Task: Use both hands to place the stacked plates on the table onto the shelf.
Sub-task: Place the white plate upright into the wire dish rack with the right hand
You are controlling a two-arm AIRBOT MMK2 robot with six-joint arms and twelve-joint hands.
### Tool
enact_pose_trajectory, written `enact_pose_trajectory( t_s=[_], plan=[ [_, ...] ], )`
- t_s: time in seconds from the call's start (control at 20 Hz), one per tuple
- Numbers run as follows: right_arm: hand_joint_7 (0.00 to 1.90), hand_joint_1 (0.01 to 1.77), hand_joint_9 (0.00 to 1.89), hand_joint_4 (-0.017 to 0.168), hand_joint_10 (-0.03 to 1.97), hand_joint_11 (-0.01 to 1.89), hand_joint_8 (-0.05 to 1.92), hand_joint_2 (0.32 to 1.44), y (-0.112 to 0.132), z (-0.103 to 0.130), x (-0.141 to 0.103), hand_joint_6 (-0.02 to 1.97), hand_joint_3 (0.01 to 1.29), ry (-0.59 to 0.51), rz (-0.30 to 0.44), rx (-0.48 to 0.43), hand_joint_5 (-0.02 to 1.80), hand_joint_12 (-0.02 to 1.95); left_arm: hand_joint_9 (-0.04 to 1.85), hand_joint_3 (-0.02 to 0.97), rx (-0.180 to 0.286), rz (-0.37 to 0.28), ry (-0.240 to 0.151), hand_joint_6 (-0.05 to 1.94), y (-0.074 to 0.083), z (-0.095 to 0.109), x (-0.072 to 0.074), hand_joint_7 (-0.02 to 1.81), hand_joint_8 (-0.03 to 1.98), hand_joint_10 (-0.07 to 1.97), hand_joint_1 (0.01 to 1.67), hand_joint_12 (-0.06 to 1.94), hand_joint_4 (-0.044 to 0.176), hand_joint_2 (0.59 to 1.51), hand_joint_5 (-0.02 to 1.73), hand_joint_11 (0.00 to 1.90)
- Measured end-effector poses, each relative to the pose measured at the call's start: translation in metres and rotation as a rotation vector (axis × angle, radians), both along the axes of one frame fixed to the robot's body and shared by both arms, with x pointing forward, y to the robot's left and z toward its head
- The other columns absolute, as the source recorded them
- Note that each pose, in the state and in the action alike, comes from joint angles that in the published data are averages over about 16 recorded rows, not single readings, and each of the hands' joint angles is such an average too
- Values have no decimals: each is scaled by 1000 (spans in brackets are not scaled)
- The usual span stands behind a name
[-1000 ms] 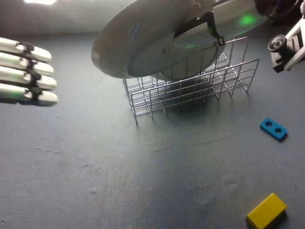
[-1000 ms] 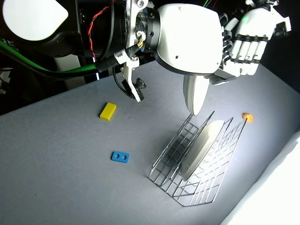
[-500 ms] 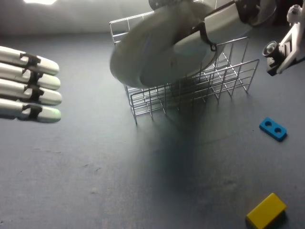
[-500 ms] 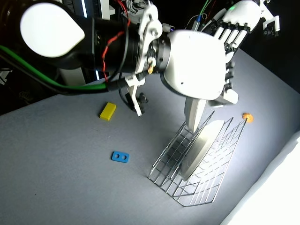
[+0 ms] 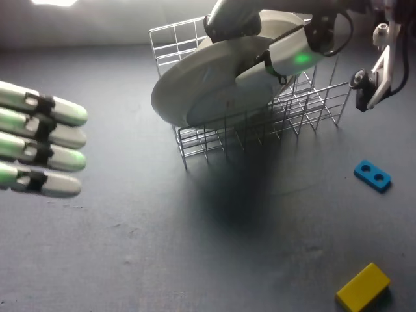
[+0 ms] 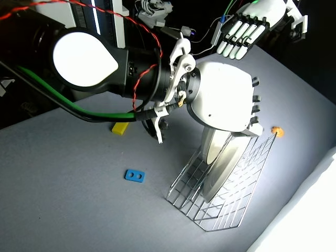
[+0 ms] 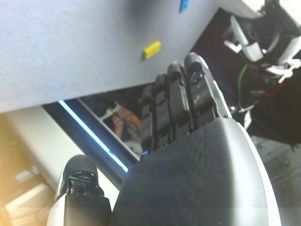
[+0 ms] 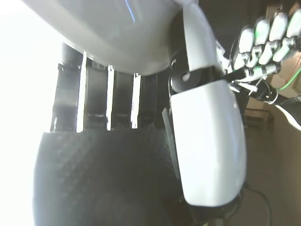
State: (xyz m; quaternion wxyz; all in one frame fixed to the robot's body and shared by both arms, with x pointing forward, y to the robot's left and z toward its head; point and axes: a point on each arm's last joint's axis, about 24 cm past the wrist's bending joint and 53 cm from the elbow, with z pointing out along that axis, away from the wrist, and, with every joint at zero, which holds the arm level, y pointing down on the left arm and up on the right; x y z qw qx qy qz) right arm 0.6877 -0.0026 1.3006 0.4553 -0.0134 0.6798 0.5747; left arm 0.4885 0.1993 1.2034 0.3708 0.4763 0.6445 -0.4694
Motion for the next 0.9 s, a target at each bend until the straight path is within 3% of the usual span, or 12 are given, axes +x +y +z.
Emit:
enact_pose_trajectory(
  t_s=[0.25,0.4,0.9],
  plan=[
    [873,1171,720,14,1040,413,1138,1068,1,-14,10,1160,11,-6,-13,-35,852,1648,213,9,-62,-34,19,17,-13,11,-10,234,-2,14,18,121,1,1126,246,128],
    [863,1164,703,10,1011,404,1036,1074,1,-22,14,1142,11,-13,-16,-54,844,1652,213,9,-87,-50,29,17,-19,15,-14,234,-2,13,17,122,1,1126,247,131],
    [810,1067,585,-4,861,284,522,1041,5,-38,15,734,11,-35,-2,-92,723,1640,212,9,-84,-72,33,18,-26,12,-21,230,-3,13,17,122,1,1126,243,135]
  ],
)
